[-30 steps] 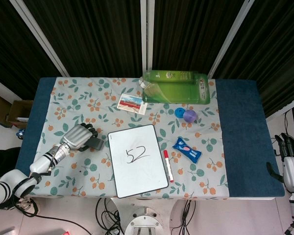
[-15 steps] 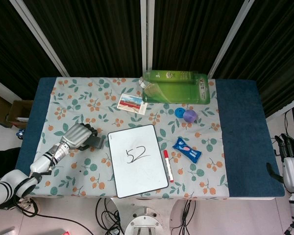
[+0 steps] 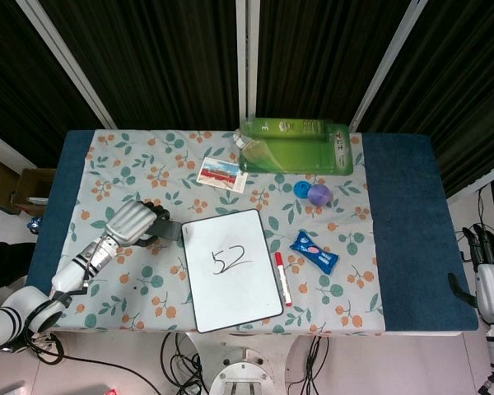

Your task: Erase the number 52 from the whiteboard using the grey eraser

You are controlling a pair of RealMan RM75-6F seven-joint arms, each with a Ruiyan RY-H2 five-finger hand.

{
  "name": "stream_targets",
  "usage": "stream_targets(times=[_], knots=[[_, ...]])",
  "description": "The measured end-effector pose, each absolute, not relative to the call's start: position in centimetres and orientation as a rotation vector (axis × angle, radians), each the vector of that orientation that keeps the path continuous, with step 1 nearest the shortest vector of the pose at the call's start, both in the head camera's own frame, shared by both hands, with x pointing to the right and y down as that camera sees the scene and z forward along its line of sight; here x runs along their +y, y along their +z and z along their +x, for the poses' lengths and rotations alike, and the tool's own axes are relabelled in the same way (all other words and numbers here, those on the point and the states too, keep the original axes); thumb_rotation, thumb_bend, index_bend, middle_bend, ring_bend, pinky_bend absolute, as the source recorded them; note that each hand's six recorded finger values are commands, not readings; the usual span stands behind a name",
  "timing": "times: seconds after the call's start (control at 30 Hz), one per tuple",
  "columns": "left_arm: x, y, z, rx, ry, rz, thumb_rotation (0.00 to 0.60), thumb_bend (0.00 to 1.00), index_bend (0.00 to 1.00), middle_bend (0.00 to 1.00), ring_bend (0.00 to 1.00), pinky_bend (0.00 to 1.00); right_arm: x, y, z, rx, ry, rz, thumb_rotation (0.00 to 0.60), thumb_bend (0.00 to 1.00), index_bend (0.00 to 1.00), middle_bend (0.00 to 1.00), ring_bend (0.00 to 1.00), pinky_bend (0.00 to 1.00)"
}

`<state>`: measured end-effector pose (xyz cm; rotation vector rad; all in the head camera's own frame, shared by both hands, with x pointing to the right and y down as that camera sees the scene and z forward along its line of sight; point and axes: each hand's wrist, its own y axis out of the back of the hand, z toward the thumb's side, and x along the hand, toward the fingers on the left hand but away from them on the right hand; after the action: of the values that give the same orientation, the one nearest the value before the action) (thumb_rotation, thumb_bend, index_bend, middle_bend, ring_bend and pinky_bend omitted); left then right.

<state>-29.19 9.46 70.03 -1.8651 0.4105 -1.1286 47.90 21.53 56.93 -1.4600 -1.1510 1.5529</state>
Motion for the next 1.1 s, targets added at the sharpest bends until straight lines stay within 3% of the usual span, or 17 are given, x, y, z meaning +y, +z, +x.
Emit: stream_targets(times=[0.53, 0.8, 1.1], knots=[[13.4, 66.1, -17.7, 0.254, -0.928, -1.932, 0.6, 0.43, 0.57, 0.49, 0.46, 0.6, 21.7, 56.4, 48.6, -1.178, 1.528, -1.472, 0.6, 0.26, 0.0, 0.0, 0.0, 0.0], [16.8, 68.3, -12.7, 0.096, -0.903, -1.87, 0.6, 0.43, 0.57, 0.5, 0.47, 0.6, 22.1, 55.7, 49.3, -1.196, 1.519, -1.465, 0.6, 0.26, 0.0, 0.0, 0.0, 0.0], [18.5, 70.6, -11.8, 0.018, -0.979, -1.852, 0.6, 0.43, 0.57, 0.5, 0.47, 0.6, 22.2, 55.8, 49.8, -1.2, 1.526, -1.465, 0.6, 0.26, 0.0, 0.0, 0.0, 0.0]])
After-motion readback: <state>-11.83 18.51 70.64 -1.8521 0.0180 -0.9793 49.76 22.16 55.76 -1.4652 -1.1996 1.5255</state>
